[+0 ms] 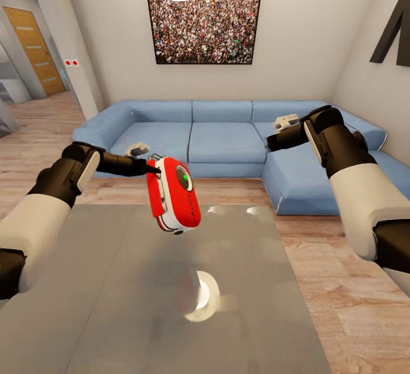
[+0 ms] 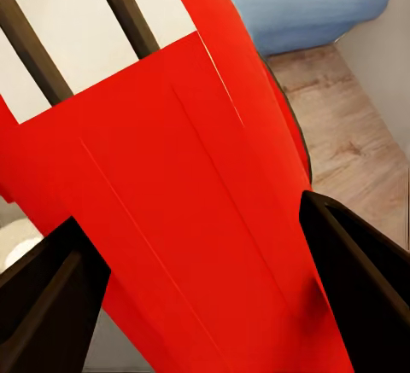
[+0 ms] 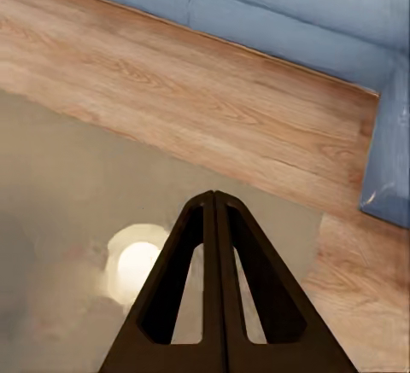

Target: Turn on the radio receiver that's on the table in the living room.

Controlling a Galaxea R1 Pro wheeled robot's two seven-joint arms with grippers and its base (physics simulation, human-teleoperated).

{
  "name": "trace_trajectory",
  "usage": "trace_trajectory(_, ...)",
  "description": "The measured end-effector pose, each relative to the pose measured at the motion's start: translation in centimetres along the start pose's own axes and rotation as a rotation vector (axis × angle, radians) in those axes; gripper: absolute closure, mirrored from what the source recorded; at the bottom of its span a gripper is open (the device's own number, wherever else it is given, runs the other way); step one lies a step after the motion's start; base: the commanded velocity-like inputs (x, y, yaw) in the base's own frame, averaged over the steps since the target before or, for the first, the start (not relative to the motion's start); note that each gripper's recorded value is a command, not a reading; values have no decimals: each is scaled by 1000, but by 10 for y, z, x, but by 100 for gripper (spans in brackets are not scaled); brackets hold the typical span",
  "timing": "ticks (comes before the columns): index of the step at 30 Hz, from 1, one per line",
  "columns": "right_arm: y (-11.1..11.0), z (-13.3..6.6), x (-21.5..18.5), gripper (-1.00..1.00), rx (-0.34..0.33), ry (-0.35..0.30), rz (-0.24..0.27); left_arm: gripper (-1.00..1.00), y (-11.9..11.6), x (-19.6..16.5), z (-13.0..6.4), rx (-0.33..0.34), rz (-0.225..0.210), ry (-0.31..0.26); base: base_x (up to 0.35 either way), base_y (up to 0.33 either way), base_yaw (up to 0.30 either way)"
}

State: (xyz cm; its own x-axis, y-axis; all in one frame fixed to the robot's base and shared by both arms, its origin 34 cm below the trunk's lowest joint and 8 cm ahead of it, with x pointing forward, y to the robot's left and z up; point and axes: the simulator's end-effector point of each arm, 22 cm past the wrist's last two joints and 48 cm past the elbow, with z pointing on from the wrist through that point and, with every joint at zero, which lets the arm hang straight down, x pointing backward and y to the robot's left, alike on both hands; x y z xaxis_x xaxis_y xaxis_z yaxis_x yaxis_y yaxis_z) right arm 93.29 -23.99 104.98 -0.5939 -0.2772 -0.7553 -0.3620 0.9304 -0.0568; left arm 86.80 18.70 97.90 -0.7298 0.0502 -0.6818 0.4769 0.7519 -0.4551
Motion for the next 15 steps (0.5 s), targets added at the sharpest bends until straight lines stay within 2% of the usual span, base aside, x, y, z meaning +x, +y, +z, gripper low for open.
trace_trajectory(8,-46,-5,0,100,201,-3,3,100,11,20,16,-14,-60,44,0,0,0)
trace_trajectory(12,-62,-9,-1,100,283,-4,2,100,33,25,20,-128,-51,58,0,0,0)
trace_trajectory(15,-69,-11,-1,100,320,-4,2,100,50,31,23,-210,-62,75,0,0,0)
